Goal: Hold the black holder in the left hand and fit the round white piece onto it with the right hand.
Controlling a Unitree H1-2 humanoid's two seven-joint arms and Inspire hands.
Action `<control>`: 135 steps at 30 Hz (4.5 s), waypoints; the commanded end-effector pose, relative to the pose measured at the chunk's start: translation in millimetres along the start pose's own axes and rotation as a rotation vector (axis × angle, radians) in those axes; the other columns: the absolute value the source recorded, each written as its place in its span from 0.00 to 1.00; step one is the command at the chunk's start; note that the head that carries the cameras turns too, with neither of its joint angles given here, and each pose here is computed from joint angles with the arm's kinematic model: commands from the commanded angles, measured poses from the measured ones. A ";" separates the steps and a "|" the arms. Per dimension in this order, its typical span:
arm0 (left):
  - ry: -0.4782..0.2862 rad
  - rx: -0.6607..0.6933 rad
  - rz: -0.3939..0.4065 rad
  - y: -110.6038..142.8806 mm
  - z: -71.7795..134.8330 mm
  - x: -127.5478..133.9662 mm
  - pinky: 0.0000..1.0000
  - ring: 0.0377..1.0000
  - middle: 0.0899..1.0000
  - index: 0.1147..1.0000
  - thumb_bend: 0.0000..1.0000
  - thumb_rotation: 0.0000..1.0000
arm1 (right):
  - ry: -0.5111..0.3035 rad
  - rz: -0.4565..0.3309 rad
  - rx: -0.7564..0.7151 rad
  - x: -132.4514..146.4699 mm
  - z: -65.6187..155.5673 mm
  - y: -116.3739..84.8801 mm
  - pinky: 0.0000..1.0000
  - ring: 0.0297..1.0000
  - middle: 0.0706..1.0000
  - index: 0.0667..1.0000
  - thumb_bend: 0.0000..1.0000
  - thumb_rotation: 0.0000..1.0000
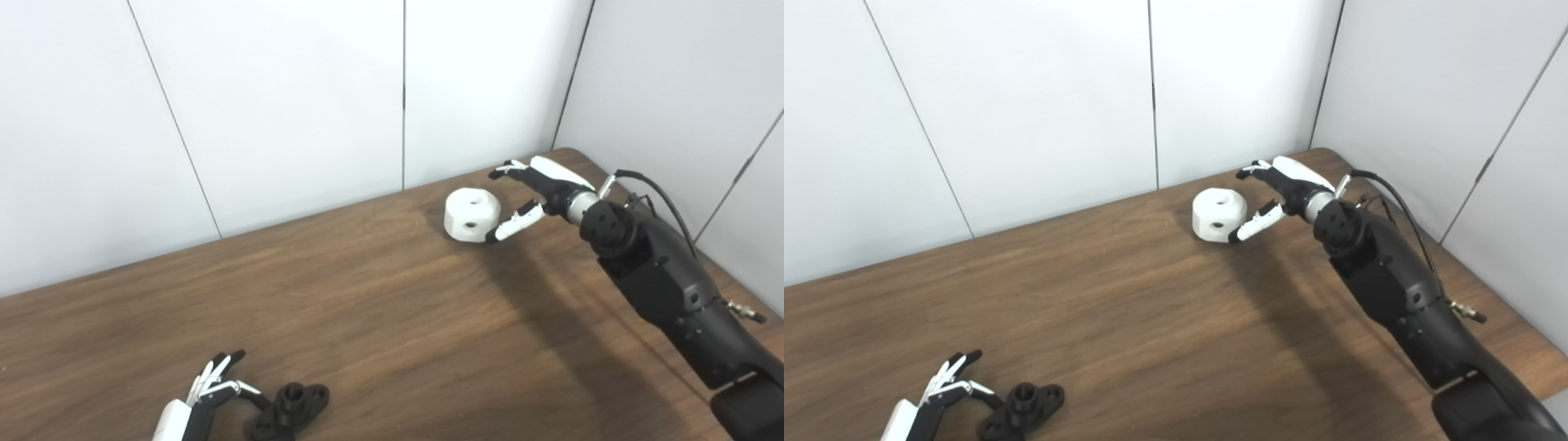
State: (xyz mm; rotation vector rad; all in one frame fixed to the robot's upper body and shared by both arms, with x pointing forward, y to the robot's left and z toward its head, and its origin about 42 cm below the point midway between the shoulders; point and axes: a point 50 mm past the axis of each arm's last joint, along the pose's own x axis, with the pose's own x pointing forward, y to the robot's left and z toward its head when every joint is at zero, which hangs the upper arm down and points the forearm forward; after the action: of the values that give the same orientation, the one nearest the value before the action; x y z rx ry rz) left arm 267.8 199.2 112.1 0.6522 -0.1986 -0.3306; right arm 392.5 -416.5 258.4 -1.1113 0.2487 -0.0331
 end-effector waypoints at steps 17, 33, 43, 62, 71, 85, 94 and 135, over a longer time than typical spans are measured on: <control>0.070 0.003 -0.009 -5.2 -12.2 -11.9 1.00 1.00 0.93 0.41 0.52 0.04 | -0.032 -0.067 -0.015 18.5 19.4 -22.1 1.00 1.00 1.00 0.88 1.00 0.36; 0.066 0.001 0.003 -4.6 -8.8 -19.8 1.00 1.00 0.92 0.41 0.52 0.04 | 0.002 -0.034 -0.030 29.1 25.6 -11.4 1.00 1.00 1.00 0.89 1.00 0.32; 0.065 -0.005 0.003 -4.6 -6.5 -23.3 1.00 1.00 0.93 0.41 0.52 0.04 | 0.000 -0.015 -0.032 32.6 26.6 -8.8 1.00 1.00 1.00 0.87 1.00 0.33; 0.078 -0.006 0.001 -5.7 -5.0 -24.9 1.00 1.00 0.92 0.41 0.52 0.04 | -0.011 -0.091 -0.087 37.0 31.9 -3.5 0.88 0.93 0.89 0.78 0.89 0.44; 0.075 -0.006 0.005 -6.2 -4.6 -25.2 1.00 1.00 0.92 0.41 0.52 0.04 | 0.007 -0.170 -0.134 42.0 33.8 2.3 0.64 0.73 0.76 0.68 0.75 0.42; 0.078 -0.003 -0.001 -6.2 -4.3 -24.8 1.00 1.00 0.92 0.41 0.52 0.04 | -0.022 -0.203 -0.138 46.8 31.5 8.0 0.48 0.54 0.59 0.60 0.53 0.26; 0.079 0.001 -0.002 -5.7 -5.1 -24.9 1.00 1.00 0.92 0.41 0.52 0.04 | -0.047 -0.208 -0.139 48.2 25.5 11.9 0.45 0.51 0.57 0.46 0.50 0.14; 0.126 0.080 0.010 -17.2 -4.9 12.8 1.00 1.00 0.89 0.41 0.52 0.04 | -0.273 -0.044 -0.199 10.2 92.9 -41.0 0.77 0.84 0.82 0.44 0.50 0.14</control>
State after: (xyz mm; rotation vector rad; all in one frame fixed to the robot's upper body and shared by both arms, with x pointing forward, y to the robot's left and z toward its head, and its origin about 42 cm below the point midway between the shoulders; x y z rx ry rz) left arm 274.1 185.3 113.4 0.7288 -0.1716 -0.2641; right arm 424.4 -352.3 292.6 -1.2584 0.0690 0.1567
